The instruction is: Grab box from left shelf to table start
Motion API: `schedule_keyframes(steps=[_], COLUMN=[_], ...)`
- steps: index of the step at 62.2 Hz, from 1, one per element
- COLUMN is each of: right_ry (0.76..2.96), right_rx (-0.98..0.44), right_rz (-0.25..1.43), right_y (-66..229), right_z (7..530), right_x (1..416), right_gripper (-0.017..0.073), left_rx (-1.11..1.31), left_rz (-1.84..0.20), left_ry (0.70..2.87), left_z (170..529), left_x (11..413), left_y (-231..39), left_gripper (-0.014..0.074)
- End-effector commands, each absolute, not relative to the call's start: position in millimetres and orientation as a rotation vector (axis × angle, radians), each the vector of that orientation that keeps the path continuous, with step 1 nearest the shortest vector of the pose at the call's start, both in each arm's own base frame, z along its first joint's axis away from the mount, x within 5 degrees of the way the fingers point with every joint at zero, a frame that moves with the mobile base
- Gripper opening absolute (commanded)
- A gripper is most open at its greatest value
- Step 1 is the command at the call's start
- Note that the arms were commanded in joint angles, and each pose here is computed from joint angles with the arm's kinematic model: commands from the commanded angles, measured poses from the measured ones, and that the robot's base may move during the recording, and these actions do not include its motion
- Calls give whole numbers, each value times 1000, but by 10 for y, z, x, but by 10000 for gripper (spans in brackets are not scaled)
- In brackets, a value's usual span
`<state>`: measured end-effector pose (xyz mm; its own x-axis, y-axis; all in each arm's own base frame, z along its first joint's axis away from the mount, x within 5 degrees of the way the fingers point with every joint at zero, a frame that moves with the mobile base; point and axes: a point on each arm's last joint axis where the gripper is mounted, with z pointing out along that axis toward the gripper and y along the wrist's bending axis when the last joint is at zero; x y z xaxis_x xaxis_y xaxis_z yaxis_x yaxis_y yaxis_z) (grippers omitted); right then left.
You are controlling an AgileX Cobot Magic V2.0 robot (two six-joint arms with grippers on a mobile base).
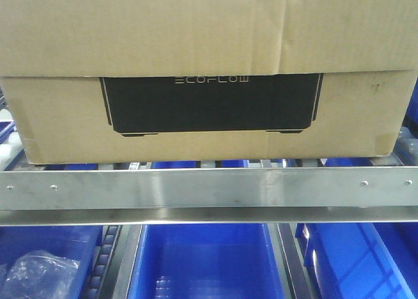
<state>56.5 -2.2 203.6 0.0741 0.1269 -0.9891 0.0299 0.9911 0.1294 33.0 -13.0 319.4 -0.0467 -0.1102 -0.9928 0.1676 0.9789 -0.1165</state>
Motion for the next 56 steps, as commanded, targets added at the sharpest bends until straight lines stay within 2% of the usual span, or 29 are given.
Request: schedule_keyframes(steps=[1, 16, 32, 45, 49, 56], right_ry=[1379, 1379, 1379, 1379, 1379, 1379], right_rx=[115, 115, 115, 115, 115, 115], right_rz=[69, 69, 69, 69, 69, 69], right_y=[-22, -22, -22, -22, -22, -22], right_z=[2183, 2183, 2183, 2183, 2183, 2183], right_x=[536, 536, 536, 536, 536, 536], right_gripper=[52, 52, 52, 52, 52, 52], left_rx=[46, 59, 231, 179, 179, 176], left_rz=[-228, -232, -207, -243, -245, -246], left_ry=[1556, 1648, 1727, 1802, 1819, 1842], left_z=[3501, 3831, 4069, 4275, 4323, 4408], left_x=[383, 734, 1181, 1542, 1653, 1862], left_y=[-130, -160, -313, -431, -463, -522], left_gripper=[-94, -94, -94, -84, -24, 193])
